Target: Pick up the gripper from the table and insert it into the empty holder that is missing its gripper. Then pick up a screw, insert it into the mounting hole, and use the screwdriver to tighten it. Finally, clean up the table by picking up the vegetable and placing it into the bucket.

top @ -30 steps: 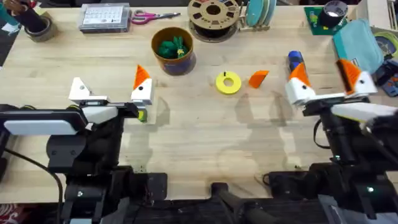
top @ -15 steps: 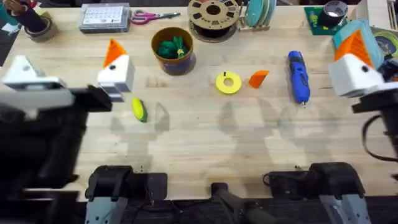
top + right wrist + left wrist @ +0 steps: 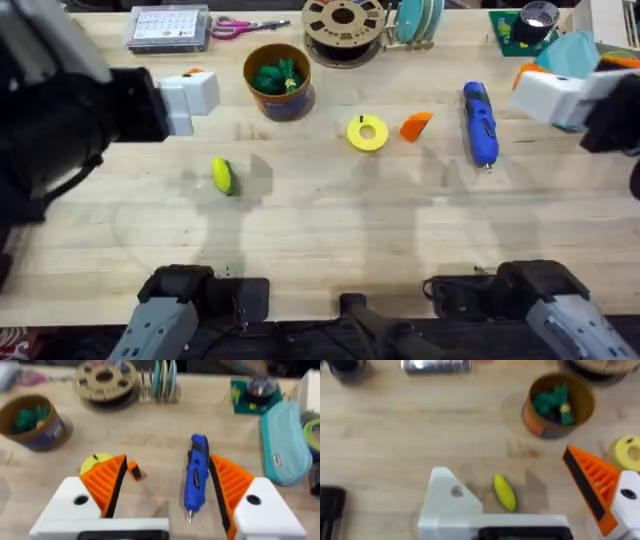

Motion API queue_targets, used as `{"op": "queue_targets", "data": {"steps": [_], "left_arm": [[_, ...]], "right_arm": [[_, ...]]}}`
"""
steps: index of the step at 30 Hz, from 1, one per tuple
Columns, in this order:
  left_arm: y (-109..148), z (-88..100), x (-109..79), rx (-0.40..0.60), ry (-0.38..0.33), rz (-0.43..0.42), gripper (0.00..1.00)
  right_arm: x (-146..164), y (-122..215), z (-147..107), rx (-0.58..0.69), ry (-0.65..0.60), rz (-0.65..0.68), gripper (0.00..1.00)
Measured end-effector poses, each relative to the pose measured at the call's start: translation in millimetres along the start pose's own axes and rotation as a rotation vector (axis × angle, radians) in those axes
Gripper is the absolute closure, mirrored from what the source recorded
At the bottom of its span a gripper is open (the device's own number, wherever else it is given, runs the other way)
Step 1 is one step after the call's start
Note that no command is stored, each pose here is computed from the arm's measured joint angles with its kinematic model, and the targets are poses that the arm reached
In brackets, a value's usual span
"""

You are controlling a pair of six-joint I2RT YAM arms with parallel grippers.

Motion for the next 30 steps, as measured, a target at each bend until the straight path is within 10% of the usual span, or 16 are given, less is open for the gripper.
{"op": "queue_targets", "data": {"steps": [14,30], "left_arm": [[-54,-26.7,1.5,0.403,-0.019,0.060,0.053],[-60,-38.0,2.4,0.486,0.057,0.092,0.015]], "right_arm": [[0,-61,-21,0.506,-0.013,0.079,0.007],[0,-73,-27,0.563,-0.014,0.088,0.006]]}}
Point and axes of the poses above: each hand's point on the last joint's axis, 136 mm out from that joint toward the fingers, its own y axis back along the fingers, its own x axis along the line the jaws close on, z = x × y, the point moved 6 cm from there along y, back along the fingers, and after that the axes turned 8 degrees about y, right-handed, at the moved point
